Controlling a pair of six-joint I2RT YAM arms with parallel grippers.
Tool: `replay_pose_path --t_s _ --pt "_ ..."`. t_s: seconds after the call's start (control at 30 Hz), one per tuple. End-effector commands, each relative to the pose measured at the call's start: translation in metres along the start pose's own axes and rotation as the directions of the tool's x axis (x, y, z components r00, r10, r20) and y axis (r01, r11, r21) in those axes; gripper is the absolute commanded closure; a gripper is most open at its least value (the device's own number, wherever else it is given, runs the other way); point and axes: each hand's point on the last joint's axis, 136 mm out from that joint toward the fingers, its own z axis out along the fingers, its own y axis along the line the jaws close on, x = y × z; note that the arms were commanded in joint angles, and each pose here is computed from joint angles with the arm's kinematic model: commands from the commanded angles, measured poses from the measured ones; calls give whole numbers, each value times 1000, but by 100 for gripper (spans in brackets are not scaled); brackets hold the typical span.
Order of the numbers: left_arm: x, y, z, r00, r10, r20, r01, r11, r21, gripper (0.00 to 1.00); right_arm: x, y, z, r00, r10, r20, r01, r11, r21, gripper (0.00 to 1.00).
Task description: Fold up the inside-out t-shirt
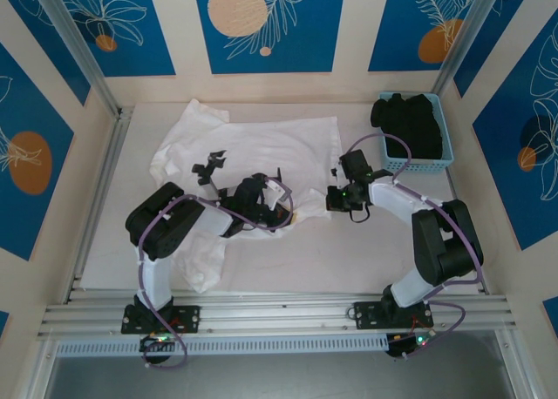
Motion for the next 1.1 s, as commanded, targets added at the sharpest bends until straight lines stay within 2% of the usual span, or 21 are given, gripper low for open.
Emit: replay_pose_path --t_s 0.0,0.03,0.17,0.23,0.27,0.33,0.4,0.53,0.63,0.73,0.83,0.9,1.0,1.07 --pt "-19 -1 0 999 1 49 -1 1000 0 100 -2 14 -18 999 24 29 -20 991 -135 100" --pt "-23 0 -1 998 -1 60 1 1000 -14 100 -4 18 -23 998 36 45 -27 981 -193 100" --pt "-40 6 -17 993 -11 117 21 996 -85 88 -16 25 -33 992 100 75 -69 938 -341 100" --pt "-45 19 -40 985 -55 163 84 981 -176 69 -26 20 -36 985 149 89 -106 922 -373 100" --pt "-45 27 -53 979 -87 184 128 967 -222 64 -31 15 -37 980 176 95 -127 915 -384 100" --pt "-32 49 -91 951 -213 223 280 900 -334 58 -43 4 -40 964 241 112 -178 899 -399 100" --pt "-7 61 -125 922 -328 206 386 808 -445 57 -54 -6 -41 950 283 134 -212 897 -388 100" --pt "54 58 -185 902 -412 130 393 657 -644 54 -74 -22 -45 932 302 202 -229 920 -319 100" --pt "83 50 -221 885 -443 147 407 578 -707 51 -86 -37 -49 916 320 242 -251 928 -276 100" --pt "98 38 -237 866 -483 130 417 554 -721 49 -95 -46 -51 907 324 268 -260 933 -249 100" --pt "108 25 -234 846 -525 92 435 580 -688 49 -100 -54 -53 897 342 282 -277 929 -246 100" --pt "117 25 -231 836 -545 64 430 579 -693 49 -103 -54 -55 893 348 285 -278 925 -259 100" --pt "122 34 -232 845 -533 42 390 561 -730 48 -101 -51 -53 897 344 279 -272 925 -265 100" --pt "120 36 -220 850 -526 26 388 592 -706 48 -100 -49 -51 900 339 273 -268 926 -267 100"
